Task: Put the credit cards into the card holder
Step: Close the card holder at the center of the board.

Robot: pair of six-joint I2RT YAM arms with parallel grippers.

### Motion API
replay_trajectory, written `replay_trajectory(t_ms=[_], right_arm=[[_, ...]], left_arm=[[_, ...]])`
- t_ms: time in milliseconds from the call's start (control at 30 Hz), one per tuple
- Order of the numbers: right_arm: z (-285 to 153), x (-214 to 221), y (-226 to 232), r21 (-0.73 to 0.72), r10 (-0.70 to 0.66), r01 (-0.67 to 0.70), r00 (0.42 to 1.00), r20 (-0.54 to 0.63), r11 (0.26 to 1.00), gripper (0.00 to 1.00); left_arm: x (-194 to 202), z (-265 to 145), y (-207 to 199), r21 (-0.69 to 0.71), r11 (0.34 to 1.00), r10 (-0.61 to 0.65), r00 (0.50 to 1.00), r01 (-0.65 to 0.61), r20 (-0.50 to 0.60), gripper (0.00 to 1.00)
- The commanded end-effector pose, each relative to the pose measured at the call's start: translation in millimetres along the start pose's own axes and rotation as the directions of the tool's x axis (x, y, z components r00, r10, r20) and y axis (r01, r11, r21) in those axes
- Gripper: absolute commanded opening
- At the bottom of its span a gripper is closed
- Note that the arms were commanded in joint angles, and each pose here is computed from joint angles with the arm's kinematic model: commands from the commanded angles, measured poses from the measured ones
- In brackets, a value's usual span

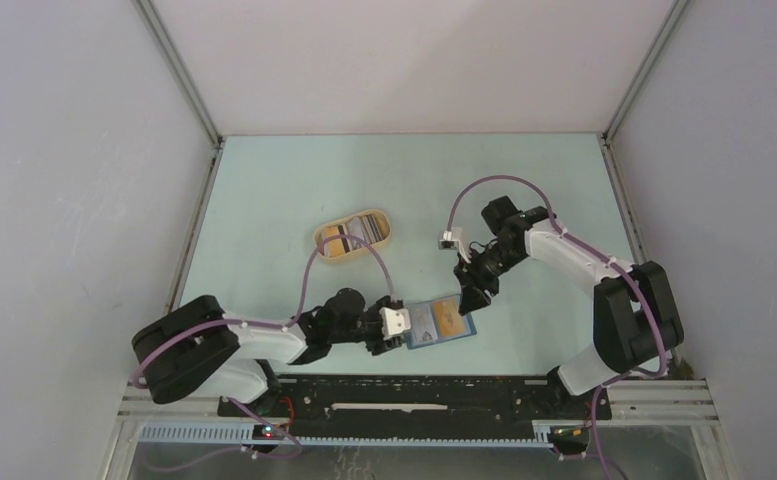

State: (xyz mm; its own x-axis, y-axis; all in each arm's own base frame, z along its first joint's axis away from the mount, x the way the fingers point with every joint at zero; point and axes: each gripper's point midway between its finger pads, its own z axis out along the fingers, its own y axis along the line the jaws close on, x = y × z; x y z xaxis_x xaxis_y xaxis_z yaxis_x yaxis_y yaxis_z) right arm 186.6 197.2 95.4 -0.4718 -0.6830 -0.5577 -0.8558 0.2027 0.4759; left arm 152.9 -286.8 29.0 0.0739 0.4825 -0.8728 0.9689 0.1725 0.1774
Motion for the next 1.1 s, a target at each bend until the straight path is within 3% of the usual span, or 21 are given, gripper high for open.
replay_trajectory(t_ms=[0, 167, 467, 733, 833, 1067], right_arm=[[-5.5, -10.4, -1.2, 0.001, 0.009, -0.009, 1.000, 0.020, 1.000, 0.51], [-4.0, -9.5, -1.8, -0.002, 0.016, -0.016, 1.000, 0.014, 1.000, 0.50], [3.0, -2.3, -14.8, 0.020, 0.109, -0.109, 0.994, -0.015, 0.994, 0.48], [4.6, 0.4, -52.5, 0.086, 0.339, -0.342, 0.940, 0.046, 0.936, 0.48], [1.8, 3.1, -61.5, 0.013, 0.462, -0.466, 0.881, 0.096, 0.885, 0.48], [9.1, 5.8, -59.5, -0.085, 0.549, -0.543, 0.832, 0.083, 0.836, 0.48]], left_arm=[[-12.6, 12.2, 3.9, 0.036, 0.998, 0.042, 0.999, -0.041, -0.016, 0.60], [-11.3, 16.7, 1.9, 0.058, 0.997, 0.045, 0.998, -0.043, -0.042, 0.47], [-12.9, 16.3, 2.5, 0.065, 0.998, 0.010, 0.997, -0.005, -0.081, 0.01], [-45.3, -0.5, 10.9, -0.029, 0.998, -0.053, 0.995, 0.056, 0.082, 0.00], [-55.5, -4.7, 8.2, -0.028, 0.996, -0.077, 0.985, 0.082, 0.157, 0.00], [-80.9, -4.1, 20.5, -0.062, 0.987, -0.132, 0.966, 0.149, 0.224, 0.00]])
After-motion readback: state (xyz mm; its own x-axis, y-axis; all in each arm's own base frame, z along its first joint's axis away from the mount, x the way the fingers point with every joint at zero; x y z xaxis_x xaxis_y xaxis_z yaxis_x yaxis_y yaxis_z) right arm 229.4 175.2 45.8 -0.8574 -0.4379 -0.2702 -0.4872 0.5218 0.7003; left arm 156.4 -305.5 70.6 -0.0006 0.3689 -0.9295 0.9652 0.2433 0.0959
